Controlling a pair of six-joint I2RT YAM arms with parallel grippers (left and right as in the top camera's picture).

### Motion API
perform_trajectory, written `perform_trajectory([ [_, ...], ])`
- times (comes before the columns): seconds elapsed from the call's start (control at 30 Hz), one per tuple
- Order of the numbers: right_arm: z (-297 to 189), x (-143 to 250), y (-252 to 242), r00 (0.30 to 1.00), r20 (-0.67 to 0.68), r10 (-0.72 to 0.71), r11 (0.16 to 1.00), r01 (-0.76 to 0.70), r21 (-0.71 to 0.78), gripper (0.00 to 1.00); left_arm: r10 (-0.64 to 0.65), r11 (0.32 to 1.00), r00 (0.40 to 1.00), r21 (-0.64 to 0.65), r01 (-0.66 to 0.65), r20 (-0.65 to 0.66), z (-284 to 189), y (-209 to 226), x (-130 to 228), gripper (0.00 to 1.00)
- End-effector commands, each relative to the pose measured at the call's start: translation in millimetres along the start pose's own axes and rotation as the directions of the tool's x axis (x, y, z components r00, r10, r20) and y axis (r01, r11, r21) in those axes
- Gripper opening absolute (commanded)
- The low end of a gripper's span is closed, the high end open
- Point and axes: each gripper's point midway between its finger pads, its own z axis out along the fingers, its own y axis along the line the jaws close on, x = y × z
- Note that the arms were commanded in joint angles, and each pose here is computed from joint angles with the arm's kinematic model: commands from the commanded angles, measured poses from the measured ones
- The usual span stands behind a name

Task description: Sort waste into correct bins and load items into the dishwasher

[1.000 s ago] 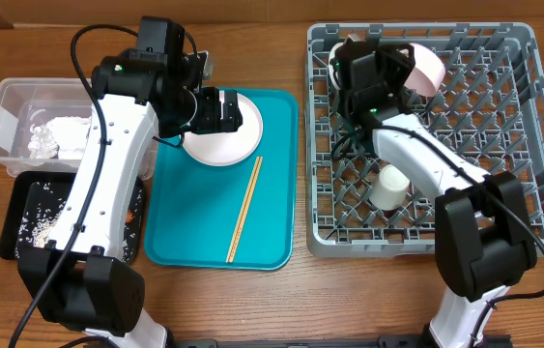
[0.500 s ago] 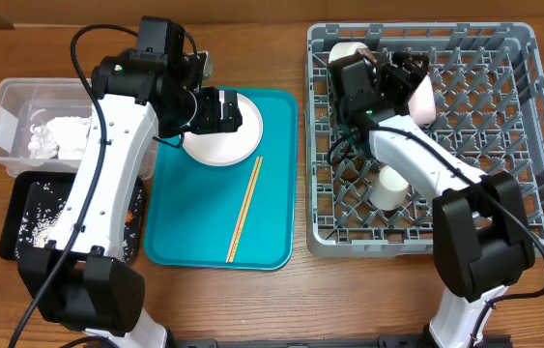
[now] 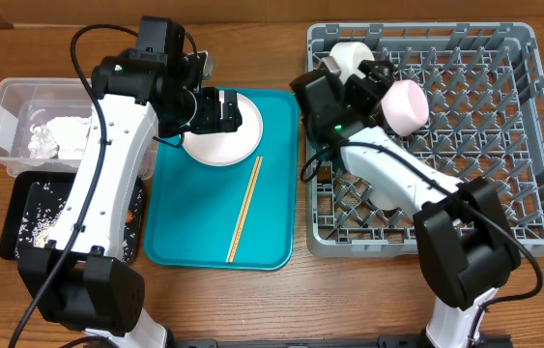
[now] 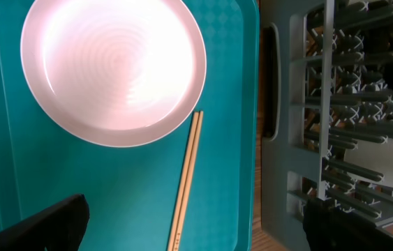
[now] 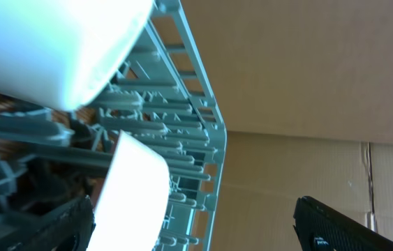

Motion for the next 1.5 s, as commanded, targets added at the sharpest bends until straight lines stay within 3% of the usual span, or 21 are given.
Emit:
perform_trajectory([
  [0.0,-3.9,-3.0,-0.5,0.999,0.005,0.054,0.998,-0.054,0.009,0.95,0.026,1.0,0.999,0.002,-0.026,0.039,-13.5,-5.3,-5.2,1.0],
  [0.17,-12.3,-2.0,-21.3,0.974,0.036,0.222,0.975,-0.222,-0.009,1.0,0.026,1.0,0.999,0.002,-0.026,0.039,-13.5,-5.3,-5.2,1.0],
  [0.37,-44.4,-21.4,-15.8,0.88,0.128,0.458,0.854,-0.395,-0.34,1.0,0.026,1.0,0.999,0.002,-0.026,0.039,-13.5,-5.3,-5.2,1.0],
  [0.47,-76.3,-38.7,-1.0,0.83,0.155,0.536,0.732,-0.366,-0.575,1.0,0.026,1.0,0.999,0.002,-0.026,0.039,-13.5,-5.3,-5.2,1.0],
  [0.63,-111.9,-59.2,6.1,0.732,0.094,0.675,0.517,-0.378,-0.768,0.9,0.026,1.0,0.999,0.002,-0.026,0.039,-13.5,-5.3,-5.2,1.0],
  [0.7,-129.1,-69.1,15.6,0.683,0.001,0.73,0.363,-0.386,-0.848,0.83,0.026,1.0,0.999,0.002,-0.026,0.039,-13.5,-5.3,-5.2,1.0],
  [0.8,-154.3,-78.2,29.5,0.639,-0.163,0.752,0.131,-0.388,-0.912,0.81,0.026,1.0,0.999,0.002,-0.027,0.039,-13.5,-5.4,-5.2,1.0],
  [0.93,-163.5,-77.7,39.3,0.602,-0.322,0.73,-0.023,-0.45,-0.893,0.81,0.026,1.0,0.999,0.002,-0.026,0.039,-13.5,-5.3,-5.2,1.0],
  [1.03,-163.2,-75.5,44.4,0.579,-0.394,0.714,-0.073,-0.499,-0.864,0.81,0.026,1.0,0.999,0.002,-0.026,0.039,-13.5,-5.3,-5.2,1.0],
  [1.17,-164.2,-79.4,41.5,0.568,-0.388,0.726,-0.079,-0.492,-0.867,0.8,0.028,1.0,0.999,0.002,-0.028,0.044,-13.6,-5.4,-6.4,1.0],
  [1.47,-175.9,-93.8,50.7,0.539,-0.422,0.729,-0.132,-0.494,-0.859,0.76,-0.02,1.0,0.978,-0.014,0.024,0.21,-40.9,11.4,-49.0,1.0],
])
